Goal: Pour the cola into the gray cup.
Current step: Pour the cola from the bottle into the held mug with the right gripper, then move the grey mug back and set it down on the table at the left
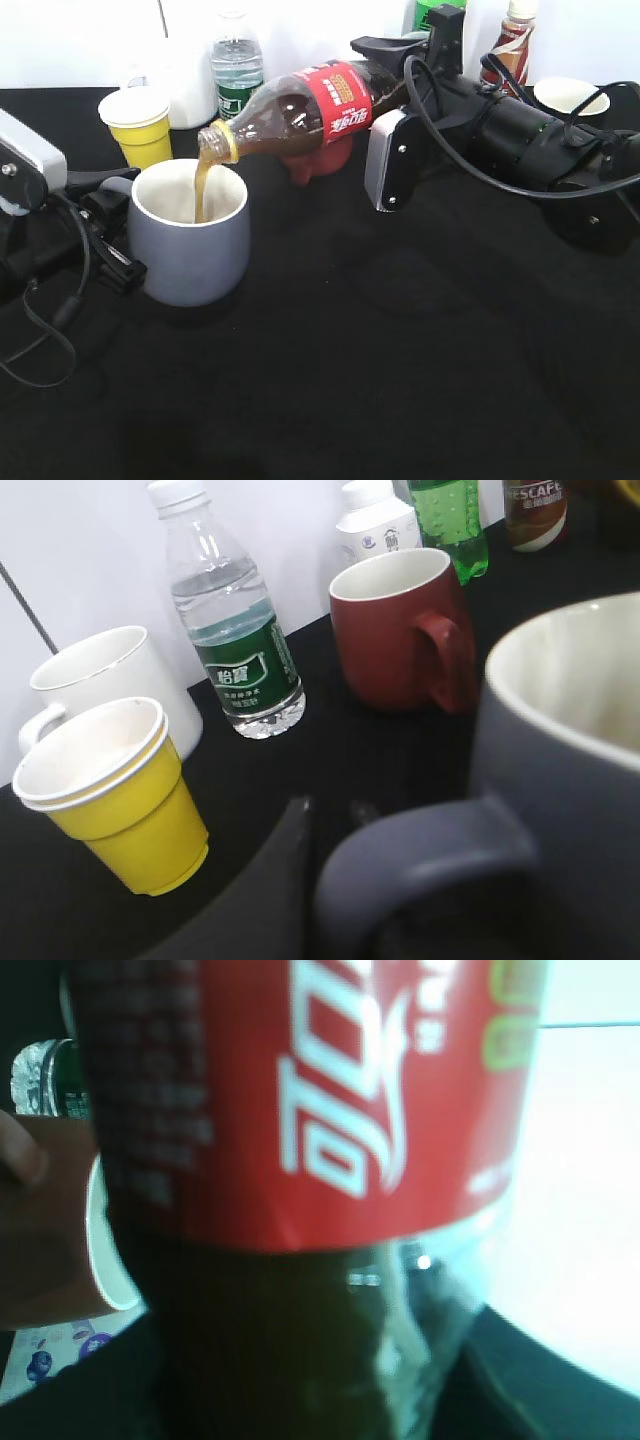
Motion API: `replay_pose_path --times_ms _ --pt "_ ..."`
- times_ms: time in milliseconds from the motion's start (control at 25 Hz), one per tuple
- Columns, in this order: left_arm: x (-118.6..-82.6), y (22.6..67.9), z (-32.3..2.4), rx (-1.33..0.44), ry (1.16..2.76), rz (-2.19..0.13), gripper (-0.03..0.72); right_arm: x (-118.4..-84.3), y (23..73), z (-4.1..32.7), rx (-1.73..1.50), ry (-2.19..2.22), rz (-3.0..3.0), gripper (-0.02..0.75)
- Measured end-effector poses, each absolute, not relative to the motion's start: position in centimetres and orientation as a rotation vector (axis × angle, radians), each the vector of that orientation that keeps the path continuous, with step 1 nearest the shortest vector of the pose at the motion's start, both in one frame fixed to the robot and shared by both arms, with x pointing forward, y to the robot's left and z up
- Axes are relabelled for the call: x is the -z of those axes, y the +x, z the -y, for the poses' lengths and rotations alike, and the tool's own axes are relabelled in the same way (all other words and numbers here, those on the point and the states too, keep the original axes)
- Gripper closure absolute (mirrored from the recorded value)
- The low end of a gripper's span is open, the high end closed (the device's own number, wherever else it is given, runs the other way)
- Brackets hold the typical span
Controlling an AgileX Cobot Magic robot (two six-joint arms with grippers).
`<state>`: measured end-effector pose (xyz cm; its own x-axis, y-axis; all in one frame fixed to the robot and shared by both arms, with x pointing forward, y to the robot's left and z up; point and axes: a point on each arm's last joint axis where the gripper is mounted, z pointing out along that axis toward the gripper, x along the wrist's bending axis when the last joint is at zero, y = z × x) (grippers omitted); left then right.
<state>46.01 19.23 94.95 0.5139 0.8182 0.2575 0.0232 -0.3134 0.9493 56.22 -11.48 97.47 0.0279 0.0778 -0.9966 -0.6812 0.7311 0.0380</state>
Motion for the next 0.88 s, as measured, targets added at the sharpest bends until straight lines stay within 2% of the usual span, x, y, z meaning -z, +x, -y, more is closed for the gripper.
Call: replay_pose_path --times_ms 880 --pt "-95.02 46.02 -19.21 -0.959 1.703 -0.705 0.627 -97.56 56.22 11.48 -0.602 -0.552 -1.413 0.353"
